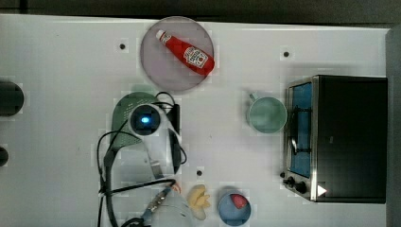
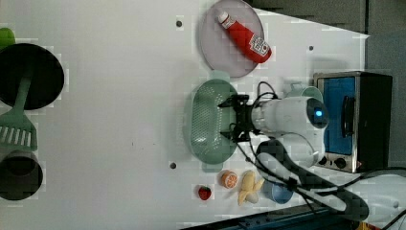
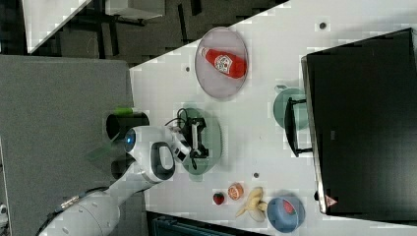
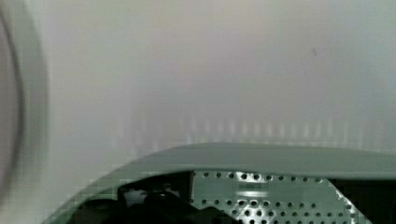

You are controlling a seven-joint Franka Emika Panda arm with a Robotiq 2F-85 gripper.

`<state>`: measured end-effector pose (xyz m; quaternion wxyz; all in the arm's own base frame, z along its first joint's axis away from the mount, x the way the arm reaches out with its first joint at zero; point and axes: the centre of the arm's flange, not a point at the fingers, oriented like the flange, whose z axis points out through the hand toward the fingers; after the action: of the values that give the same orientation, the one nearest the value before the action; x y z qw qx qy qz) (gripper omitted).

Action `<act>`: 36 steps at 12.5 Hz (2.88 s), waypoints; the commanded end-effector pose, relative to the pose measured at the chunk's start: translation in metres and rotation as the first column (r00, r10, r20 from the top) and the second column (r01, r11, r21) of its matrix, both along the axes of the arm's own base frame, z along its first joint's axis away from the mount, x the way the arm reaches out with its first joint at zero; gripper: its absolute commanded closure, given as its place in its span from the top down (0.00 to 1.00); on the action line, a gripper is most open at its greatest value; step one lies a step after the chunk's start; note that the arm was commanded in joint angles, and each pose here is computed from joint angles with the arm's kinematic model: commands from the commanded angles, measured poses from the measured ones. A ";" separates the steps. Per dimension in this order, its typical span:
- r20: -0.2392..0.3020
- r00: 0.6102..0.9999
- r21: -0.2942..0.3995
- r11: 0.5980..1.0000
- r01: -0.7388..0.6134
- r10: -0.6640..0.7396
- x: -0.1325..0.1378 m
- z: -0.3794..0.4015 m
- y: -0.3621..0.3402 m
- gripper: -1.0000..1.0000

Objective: Drag strainer left to right.

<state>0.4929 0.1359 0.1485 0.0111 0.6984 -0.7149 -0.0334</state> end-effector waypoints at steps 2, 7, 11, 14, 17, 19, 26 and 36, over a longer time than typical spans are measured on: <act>0.004 0.993 -0.008 0.993 -0.114 0.114 0.003 0.007 -0.062 1.00; 0.006 0.990 -0.030 0.989 -0.144 0.144 0.005 0.009 -0.122 1.00; 0.011 0.990 -0.053 0.989 -0.140 0.140 0.005 0.010 -0.160 1.00; 0.010 0.984 -0.068 0.982 -0.175 0.176 0.004 0.011 -0.187 1.00; 0.006 0.978 -0.080 0.975 -0.208 0.209 0.001 0.013 -0.212 1.00; 0.019 0.977 -0.082 0.974 -0.212 0.214 0.006 0.019 -0.210 1.00; 0.063 0.886 -0.042 0.888 -0.458 0.460 0.015 0.139 -0.132 1.00; 0.109 0.662 -0.113 0.670 -0.733 0.742 -0.074 0.392 -0.116 1.00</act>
<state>0.4150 0.0452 0.5429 -0.0127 0.9259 -0.3731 0.0581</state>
